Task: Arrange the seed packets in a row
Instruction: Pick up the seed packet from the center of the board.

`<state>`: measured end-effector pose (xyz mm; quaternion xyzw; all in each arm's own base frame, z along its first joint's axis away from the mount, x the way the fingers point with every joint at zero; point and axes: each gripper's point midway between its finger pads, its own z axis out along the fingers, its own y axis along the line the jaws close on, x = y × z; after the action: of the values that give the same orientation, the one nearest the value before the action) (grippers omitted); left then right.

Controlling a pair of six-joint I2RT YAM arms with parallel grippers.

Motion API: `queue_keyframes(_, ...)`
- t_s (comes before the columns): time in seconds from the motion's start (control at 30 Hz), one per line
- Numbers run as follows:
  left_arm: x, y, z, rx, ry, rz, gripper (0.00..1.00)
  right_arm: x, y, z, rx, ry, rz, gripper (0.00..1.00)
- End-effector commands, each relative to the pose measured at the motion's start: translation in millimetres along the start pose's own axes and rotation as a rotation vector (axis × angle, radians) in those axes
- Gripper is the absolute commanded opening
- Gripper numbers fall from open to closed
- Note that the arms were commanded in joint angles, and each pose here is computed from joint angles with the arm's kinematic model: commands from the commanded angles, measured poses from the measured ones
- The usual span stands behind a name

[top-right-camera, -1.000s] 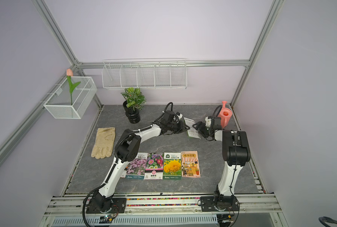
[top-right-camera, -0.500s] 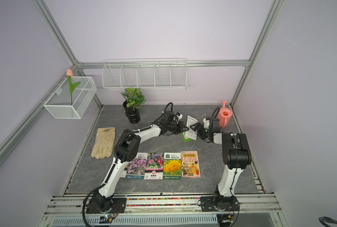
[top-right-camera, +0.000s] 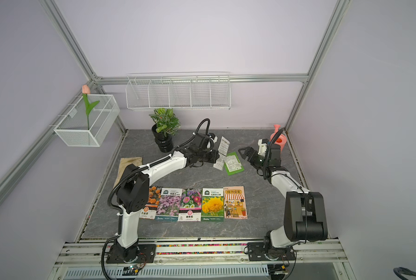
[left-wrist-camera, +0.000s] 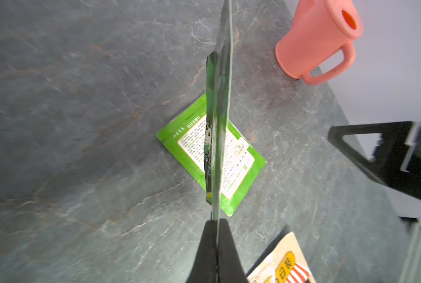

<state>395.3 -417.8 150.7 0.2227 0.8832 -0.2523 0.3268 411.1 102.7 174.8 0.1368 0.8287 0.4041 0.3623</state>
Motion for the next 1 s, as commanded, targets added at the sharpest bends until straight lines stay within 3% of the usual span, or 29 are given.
queue_keyframes(0.0,10.0,11.2,-14.2,-0.336,-0.002,0.236,0.0,13.6,15.7,-5.3,0.017,0.025,-0.035,0.99)
queue_keyframes(0.1,6.8,11.7,-24.4,-0.531,-0.044,0.284,0.0,25.5,40.2,-0.4,0.002,0.025,-0.071,0.99)
queue_keyframes(0.3,0.6,8.2,-51.1,-0.758,-0.201,0.324,0.0,52.1,65.7,18.2,-0.015,0.029,-0.085,0.98)
queue_keyframes(0.63,6.8,7.2,-56.6,-0.749,-0.231,0.307,0.0,60.0,94.2,32.8,-0.087,0.003,-0.082,0.95)
queue_keyframes(0.87,19.0,-16.1,-49.9,-0.487,-0.212,0.251,0.0,50.0,105.1,25.6,-0.133,-0.065,-0.077,0.93)
queue_keyframes(0.97,20.7,-12.0,-55.3,-0.432,-0.198,0.2,0.0,43.8,104.4,15.6,-0.124,-0.095,-0.082,0.93)
